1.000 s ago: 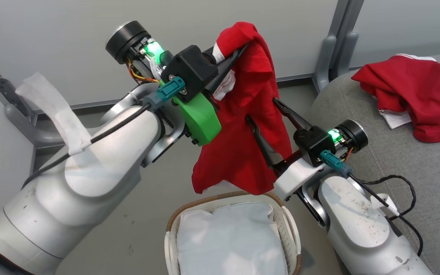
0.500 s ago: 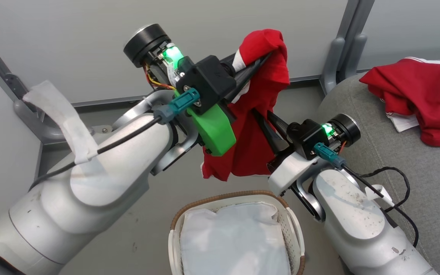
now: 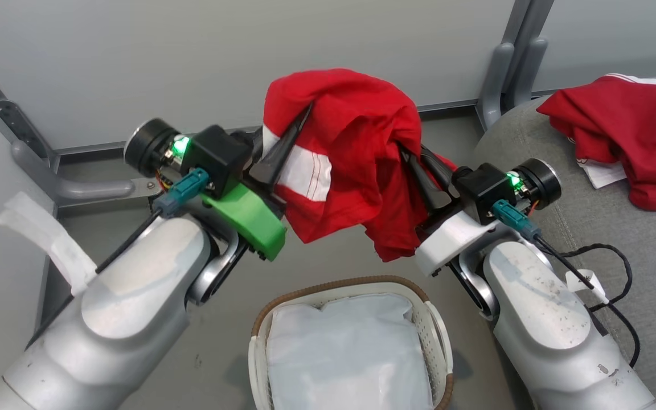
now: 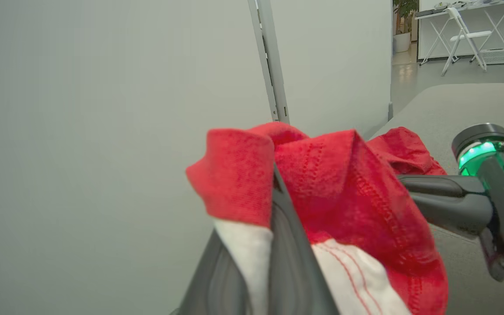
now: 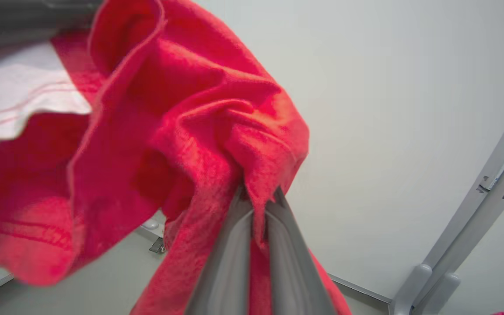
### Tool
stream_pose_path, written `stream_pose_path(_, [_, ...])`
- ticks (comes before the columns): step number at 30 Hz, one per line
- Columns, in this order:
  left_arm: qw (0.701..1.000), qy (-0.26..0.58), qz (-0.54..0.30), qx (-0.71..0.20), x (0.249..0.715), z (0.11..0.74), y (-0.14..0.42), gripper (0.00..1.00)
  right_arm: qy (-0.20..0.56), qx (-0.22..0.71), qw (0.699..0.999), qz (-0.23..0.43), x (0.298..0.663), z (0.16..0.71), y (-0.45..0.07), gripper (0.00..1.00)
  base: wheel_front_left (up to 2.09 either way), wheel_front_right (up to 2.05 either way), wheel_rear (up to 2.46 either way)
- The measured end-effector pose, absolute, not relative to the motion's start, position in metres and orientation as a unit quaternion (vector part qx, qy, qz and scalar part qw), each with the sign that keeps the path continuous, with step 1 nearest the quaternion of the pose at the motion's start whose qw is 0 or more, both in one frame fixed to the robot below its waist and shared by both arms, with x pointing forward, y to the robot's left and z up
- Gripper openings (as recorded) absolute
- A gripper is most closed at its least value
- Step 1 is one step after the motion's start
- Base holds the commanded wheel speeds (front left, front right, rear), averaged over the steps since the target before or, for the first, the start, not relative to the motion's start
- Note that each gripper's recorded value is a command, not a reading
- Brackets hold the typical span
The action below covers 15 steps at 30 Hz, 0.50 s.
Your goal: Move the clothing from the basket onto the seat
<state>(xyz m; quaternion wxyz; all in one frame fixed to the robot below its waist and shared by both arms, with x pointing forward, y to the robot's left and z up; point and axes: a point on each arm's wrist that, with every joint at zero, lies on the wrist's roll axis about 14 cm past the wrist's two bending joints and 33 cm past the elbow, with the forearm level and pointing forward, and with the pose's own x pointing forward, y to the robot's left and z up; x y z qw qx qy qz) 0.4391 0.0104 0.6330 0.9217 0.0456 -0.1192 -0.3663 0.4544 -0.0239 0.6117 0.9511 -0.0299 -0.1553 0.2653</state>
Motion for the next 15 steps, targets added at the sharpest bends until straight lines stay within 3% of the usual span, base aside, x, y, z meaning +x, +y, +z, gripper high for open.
stream_pose_path(15, [0.95,-0.017,-0.308,-0.043,0.418,0.536,0.033,1.0,-0.145,-0.023,0.967,0.206,0.468,0.603,-0.062,0.0,0.0,0.0,0.0])
